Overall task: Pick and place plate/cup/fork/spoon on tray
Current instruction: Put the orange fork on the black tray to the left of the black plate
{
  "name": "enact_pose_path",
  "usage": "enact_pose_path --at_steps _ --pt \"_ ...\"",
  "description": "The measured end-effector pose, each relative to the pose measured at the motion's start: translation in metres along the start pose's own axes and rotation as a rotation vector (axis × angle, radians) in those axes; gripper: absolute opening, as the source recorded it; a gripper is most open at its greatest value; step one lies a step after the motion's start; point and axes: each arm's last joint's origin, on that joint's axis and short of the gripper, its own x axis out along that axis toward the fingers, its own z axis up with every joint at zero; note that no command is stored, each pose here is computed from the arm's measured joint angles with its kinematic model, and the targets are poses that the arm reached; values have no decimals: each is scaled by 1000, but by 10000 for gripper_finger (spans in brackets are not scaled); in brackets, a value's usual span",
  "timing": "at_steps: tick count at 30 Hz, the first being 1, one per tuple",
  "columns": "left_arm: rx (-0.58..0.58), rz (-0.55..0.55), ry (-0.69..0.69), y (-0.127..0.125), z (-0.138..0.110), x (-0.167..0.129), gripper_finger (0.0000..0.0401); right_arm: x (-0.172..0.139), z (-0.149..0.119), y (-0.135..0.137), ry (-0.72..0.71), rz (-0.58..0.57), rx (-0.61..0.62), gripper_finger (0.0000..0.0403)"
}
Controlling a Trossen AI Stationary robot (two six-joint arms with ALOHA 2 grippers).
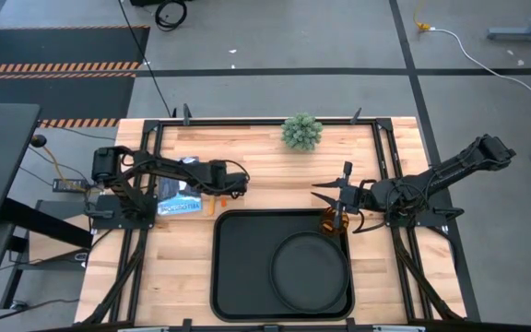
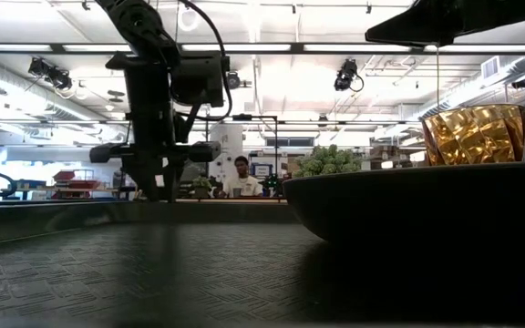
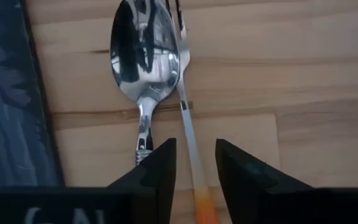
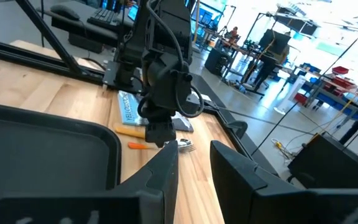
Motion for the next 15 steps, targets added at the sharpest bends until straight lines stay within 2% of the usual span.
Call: enact_pose_path --at_steps 10,15 --pt "-16 -21 -3 -7 -2 11 123 0 0 0 -2 6 7 100" --pt "-5 15 -4 -7 -4 19 123 0 1 0 -8 18 6 100"
